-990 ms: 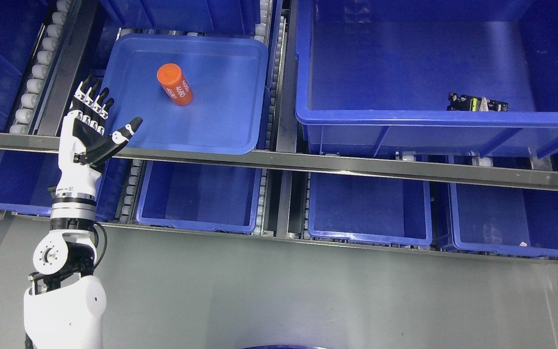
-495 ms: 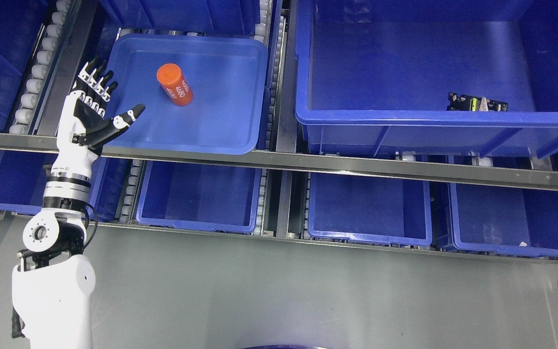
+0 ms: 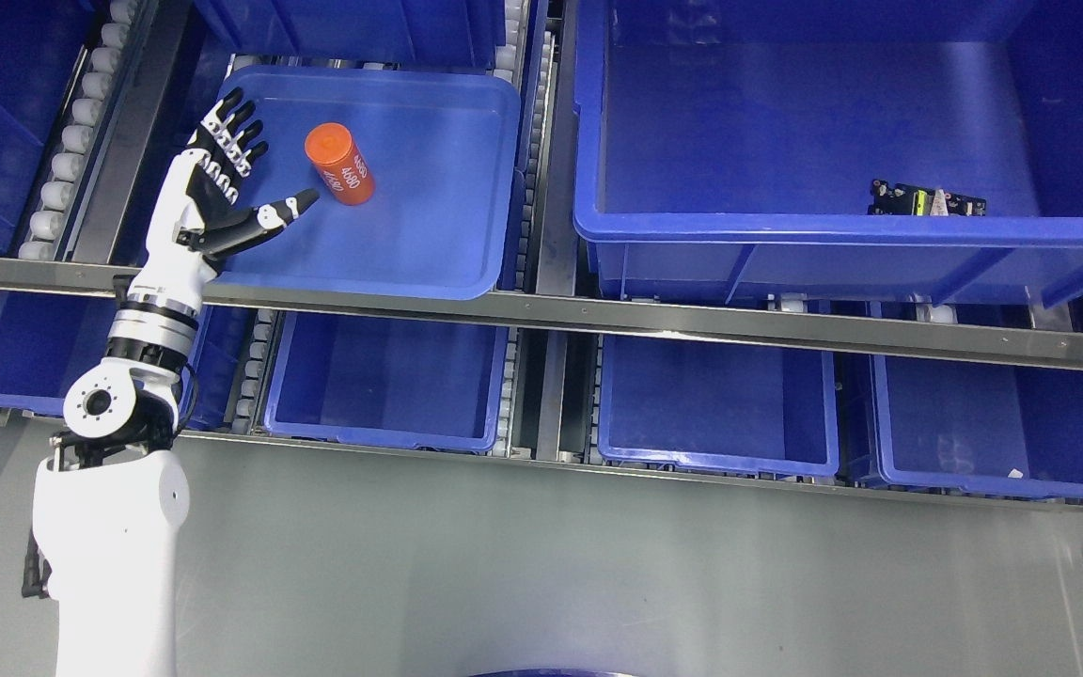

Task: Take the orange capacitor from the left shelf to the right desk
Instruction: 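Close the left hand around the orange capacitor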

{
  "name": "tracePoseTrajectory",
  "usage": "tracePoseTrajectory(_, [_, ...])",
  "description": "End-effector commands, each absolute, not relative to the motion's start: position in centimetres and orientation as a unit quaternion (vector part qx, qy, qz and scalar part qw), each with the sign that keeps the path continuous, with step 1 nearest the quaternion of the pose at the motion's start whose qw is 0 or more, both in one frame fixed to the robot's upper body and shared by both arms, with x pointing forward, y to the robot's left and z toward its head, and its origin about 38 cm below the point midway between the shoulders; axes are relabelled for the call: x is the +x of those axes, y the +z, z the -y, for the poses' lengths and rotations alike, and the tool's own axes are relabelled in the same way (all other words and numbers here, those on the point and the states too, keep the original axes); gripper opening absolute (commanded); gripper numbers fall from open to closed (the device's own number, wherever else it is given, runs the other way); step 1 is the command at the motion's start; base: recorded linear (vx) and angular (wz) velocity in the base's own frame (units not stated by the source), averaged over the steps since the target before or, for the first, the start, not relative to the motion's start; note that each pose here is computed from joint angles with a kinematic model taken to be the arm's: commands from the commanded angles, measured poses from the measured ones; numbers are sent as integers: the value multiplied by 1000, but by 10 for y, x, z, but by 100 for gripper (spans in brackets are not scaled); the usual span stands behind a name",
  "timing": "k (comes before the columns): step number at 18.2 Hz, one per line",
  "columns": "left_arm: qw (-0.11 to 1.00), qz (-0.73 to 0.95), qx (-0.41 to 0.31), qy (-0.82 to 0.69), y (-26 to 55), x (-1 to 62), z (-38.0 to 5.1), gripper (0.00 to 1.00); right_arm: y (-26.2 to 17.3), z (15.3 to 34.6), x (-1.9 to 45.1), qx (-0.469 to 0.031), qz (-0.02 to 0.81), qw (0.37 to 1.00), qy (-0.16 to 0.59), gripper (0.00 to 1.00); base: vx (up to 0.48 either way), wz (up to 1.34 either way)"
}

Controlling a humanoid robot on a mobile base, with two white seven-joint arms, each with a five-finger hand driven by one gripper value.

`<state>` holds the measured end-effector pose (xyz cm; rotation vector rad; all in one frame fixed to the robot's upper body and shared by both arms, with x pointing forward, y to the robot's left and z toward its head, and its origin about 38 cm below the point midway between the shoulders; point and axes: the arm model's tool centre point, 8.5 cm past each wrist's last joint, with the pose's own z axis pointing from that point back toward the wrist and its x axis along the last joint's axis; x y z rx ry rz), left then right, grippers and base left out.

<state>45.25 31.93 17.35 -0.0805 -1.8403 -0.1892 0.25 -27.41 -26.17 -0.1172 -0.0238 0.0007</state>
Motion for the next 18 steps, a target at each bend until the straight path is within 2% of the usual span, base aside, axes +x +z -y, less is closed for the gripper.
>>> tracePoseTrajectory(1, [655, 745, -40, -123, 139, 485, -303, 98, -261, 285, -4, -67, 11, 998, -4, 100, 0, 0])
tracePoseTrajectory(10, [674, 724, -46, -141, 124, 496, -289, 98, -261, 285, -4, -67, 10, 998, -4, 100, 0, 0])
tracePoseTrajectory(18, [669, 729, -44, -134, 129, 506, -293, 86, -261, 285, -4, -67, 10, 998, -4, 100, 0, 0])
